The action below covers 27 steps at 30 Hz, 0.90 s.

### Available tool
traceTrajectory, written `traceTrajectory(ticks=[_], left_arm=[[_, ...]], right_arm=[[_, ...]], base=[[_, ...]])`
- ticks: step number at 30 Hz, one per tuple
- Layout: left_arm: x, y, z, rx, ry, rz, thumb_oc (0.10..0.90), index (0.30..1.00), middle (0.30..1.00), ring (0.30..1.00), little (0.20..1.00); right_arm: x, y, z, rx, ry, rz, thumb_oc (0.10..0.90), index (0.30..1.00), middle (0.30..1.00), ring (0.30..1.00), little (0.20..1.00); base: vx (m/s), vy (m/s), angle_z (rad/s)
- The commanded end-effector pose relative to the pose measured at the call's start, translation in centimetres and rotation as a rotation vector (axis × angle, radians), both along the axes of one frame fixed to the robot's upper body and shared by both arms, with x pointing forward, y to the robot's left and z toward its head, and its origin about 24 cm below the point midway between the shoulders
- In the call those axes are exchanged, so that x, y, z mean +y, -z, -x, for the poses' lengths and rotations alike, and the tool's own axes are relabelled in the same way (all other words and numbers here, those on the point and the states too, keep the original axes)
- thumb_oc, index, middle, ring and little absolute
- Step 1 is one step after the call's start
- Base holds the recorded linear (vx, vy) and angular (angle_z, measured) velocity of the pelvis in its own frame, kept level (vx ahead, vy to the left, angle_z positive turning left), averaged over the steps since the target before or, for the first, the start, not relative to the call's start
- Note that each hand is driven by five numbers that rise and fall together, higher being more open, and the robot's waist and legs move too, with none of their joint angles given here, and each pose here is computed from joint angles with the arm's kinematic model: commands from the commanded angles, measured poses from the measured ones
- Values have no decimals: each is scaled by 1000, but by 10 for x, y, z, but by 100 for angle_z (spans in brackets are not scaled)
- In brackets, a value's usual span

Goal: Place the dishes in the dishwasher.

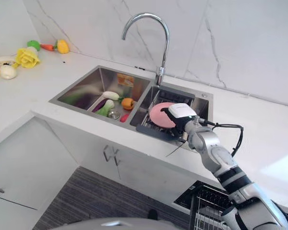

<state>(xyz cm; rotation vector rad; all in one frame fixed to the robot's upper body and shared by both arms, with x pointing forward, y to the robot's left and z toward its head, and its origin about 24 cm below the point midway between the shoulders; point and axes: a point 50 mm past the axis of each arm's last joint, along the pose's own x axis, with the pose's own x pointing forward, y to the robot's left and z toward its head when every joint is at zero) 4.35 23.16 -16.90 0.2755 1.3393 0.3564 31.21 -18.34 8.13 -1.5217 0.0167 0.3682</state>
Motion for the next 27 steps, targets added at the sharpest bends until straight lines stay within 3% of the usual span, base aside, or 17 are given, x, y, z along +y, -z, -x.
traceTrajectory(ticks=[1, 10, 11, 12, 16, 18, 21, 27], left_arm=[[-7, -1, -19, -44, 67, -10, 800, 900, 900, 900, 900], [-9, 0, -16, -34, 80, -16, 800, 900, 900, 900, 900], [-10, 0, -15, -34, 83, -17, 800, 900, 900, 900, 900], [-10, 0, -15, -34, 92, -23, 800, 900, 900, 900, 900], [-11, 0, -15, -36, 96, -30, 800, 900, 900, 900, 900], [-13, 1, -15, -35, 108, -36, 800, 900, 900, 900, 900], [-17, 1, -21, -47, 98, -34, 800, 900, 900, 900, 900], [-19, 1, -18, -47, 97, -37, 800, 900, 900, 900, 900]], right_arm=[[0, -25, -26, -211, 31, 80, 800, 900, 900, 900, 900], [7, 5, -53, -218, 102, 234, 800, 900, 900, 900, 900], [7, 5, -55, -244, 114, 229, 579, 568, 568, 568, 568], [3, 1, -57, -324, 124, 236, 400, 300, 300, 300, 300], [-3, -11, -59, -479, 153, 218, 400, 300, 300, 300, 300], [-13, -28, -56, -702, 188, 203, 400, 300, 300, 300, 300], [-17, -50, -52, -874, 192, 131, 400, 300, 300, 300, 300], [-29, -80, -43, -1030, 186, 34, 400, 300, 300, 300, 300]], base=[[16, -5, 7], [0, -2, 10], [0, 0, 0], [-24, -1, 6], [-12, 0, 21], [-26, -1, 4], [-32, 4, 12], [-4, 3, 5]])
